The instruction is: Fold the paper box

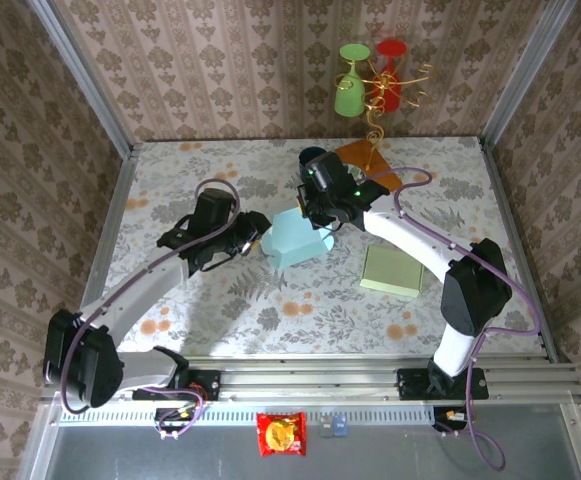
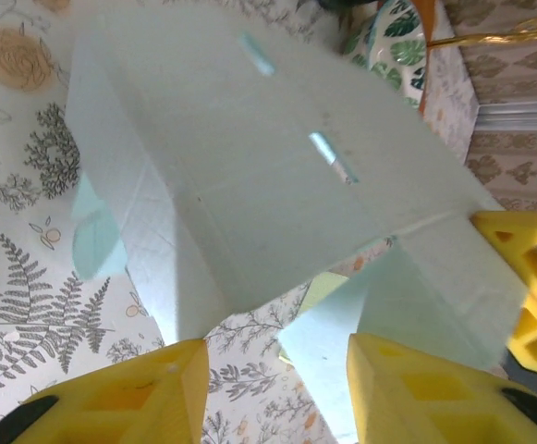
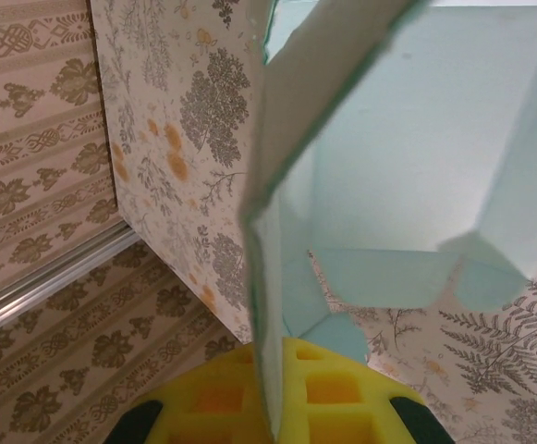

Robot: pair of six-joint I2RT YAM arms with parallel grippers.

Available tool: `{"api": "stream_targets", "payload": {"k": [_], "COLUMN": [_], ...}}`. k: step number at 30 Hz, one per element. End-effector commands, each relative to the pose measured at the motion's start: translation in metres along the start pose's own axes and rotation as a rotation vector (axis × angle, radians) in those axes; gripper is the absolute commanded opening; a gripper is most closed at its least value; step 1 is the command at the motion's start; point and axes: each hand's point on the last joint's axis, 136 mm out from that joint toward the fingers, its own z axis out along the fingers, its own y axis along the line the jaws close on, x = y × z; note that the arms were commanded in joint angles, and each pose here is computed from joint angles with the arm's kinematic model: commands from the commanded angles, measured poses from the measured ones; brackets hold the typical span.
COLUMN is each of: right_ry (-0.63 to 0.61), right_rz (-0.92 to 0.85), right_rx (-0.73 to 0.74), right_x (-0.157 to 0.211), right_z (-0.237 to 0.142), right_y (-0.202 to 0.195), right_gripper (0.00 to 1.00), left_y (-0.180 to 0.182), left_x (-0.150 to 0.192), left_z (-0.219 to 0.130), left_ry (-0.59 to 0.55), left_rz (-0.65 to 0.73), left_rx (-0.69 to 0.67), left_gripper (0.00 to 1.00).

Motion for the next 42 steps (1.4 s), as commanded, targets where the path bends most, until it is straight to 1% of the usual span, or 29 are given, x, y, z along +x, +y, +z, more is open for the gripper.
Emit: {"api": "stream_targets", "payload": {"k": [1,5,12,15,17,19,21,23,25,27,31,37,42], "right_ry": [0.025,0.015,-0.010,-0.009,0.002,0.029,0.048,0.062,0.072,0.089,0.131,0.162,0.208], "right_rz": [0.003,-0.004,-0.028,-0.038,-0.050,-0.075,-0.107,-0.165,-0.212,-0.235,-0.307,-0.401,-0.420], "right_rx": [-0.012,0.002,0.043,0.045,0.041,0.037,0.042,0.020,0.036,0.024,-0.001,-0.052,-0.080], "right_x": [0.005,0.002,-0.003,-0.001,0.003,0.011,0.018,0.024,0.026,0.027,0.033,0.036,0.038], "right_z": [-0.004,-0.001,0.001,0.002,0.006,0.013,0.023,0.031,0.039,0.048,0.064,0.078,0.091], "right_y": [0.007,0.001,-0.010,-0.011,-0.011,-0.011,-0.014,-0.012,-0.017,-0.020,-0.023,-0.026,-0.039], "right_gripper": [0.00,0.00,0.00,0.00,0.00,0.00,0.00,0.00,0.00,0.00,0.00,0.00,0.00], "left_y": [-0.010,-0.009,-0.006,0.002,0.013,0.023,0.040,0.056,0.072,0.091,0.121,0.146,0.156], "left_x": [0.004,0.000,0.005,0.006,-0.007,-0.016,-0.024,-0.031,-0.036,-0.038,-0.034,-0.024,-0.017], "left_z": [-0.005,-0.025,-0.065,-0.078,-0.084,-0.087,-0.085,-0.081,-0.078,-0.074,-0.060,-0.043,-0.031], "left_ry": [0.042,0.005,-0.021,-0.027,-0.053,-0.070,-0.066,-0.056,-0.047,-0.034,0.008,0.033,0.035], "left_rz": [0.062,0.103,0.119,0.126,0.119,0.149,0.166,0.170,0.204,0.234,0.275,0.343,0.394], "left_rx": [0.000,-0.030,0.013,0.007,-0.015,-0.038,-0.081,-0.095,-0.116,-0.150,-0.175,-0.181,-0.189], "left_gripper": [0.47,0.54,0.59,0.59,0.56,0.53,0.51,0.48,0.45,0.44,0.40,0.39,0.39]}}
